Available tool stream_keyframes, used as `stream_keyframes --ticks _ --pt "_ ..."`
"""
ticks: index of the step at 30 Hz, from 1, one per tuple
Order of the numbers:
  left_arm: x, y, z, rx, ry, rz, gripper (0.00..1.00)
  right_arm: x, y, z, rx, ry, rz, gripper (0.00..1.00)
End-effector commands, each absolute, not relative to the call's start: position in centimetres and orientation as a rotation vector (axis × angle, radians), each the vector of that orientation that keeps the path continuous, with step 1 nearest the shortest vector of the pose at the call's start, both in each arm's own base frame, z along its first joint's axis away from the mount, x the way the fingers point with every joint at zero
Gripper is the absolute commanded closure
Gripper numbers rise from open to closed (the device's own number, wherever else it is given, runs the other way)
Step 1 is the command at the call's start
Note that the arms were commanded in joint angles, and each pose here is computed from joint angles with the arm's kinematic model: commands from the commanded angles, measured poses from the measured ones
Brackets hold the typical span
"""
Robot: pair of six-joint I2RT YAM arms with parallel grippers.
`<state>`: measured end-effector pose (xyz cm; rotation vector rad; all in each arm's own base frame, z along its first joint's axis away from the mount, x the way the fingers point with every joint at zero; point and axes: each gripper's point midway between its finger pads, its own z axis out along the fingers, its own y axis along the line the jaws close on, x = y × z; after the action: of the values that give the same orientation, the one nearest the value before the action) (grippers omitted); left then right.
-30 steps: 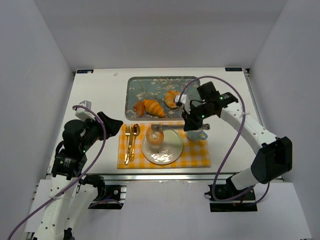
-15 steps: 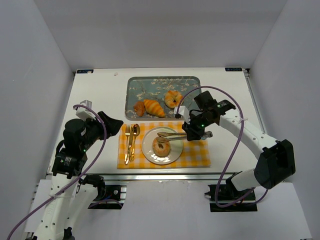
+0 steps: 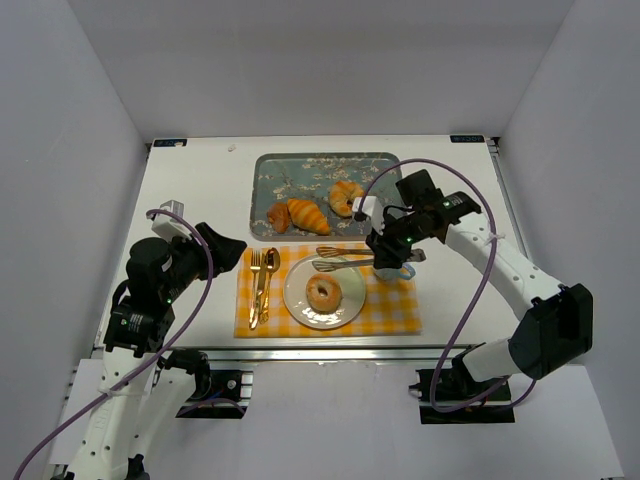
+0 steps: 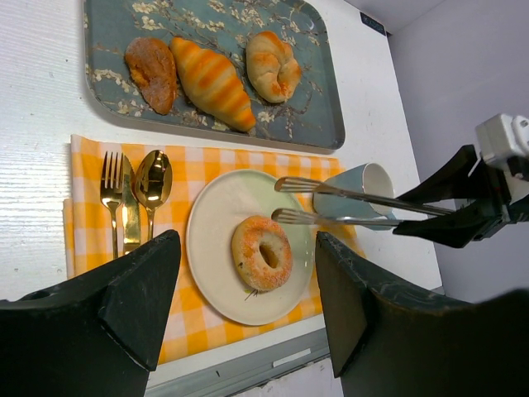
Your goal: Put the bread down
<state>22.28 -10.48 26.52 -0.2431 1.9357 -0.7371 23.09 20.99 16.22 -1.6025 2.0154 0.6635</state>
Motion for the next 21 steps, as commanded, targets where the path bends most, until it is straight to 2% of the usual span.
stream_keyframes --ticks 1,4,5,7,8,11,14,16,21 --pt "22.3 -10.3 27.9 -0.226 1.898 -0.732 0.24 24.3 21.7 19.4 -1.545 1.922 0.663 0.55" --pt "22.3 -10.4 28.0 -0.225 1.895 -0.735 0.24 24.9 21.9 20.6 -1.502 1.907 0.676 0.64" --pt "22.4 -10.4 28.0 -0.225 1.895 -0.735 0.24 25.1 22.0 21.1 -1.480 1.901 0.690 0.72" --pt "22.4 -10.4 28.2 -0.224 1.892 -0.735 0.24 26.8 21.5 22.6 -1.366 1.915 0.699 0.79" --pt "22.4 -10.4 28.1 -0.222 1.894 -0.735 0.24 27.5 21.3 23.3 -1.314 1.917 0.716 0.86" --pt "22.6 -10.5 28.2 -0.220 1.891 -0.737 0.24 32.8 16.8 24.9 -0.985 1.985 0.675 1.00" --pt "22.7 -10.6 28.2 -0.214 1.892 -0.739 0.24 36.0 12.7 24.3 -0.780 2.030 0.605 1.00" --pt "22.8 -10.5 28.1 -0.210 1.893 -0.736 0.24 38.5 7.4 22.3 -0.589 2.095 0.463 1.00" --pt "23.1 -10.7 28.1 -0.202 1.891 -0.743 0.24 38.9 -0.8 14.7 -0.317 2.273 0.238 1.00"
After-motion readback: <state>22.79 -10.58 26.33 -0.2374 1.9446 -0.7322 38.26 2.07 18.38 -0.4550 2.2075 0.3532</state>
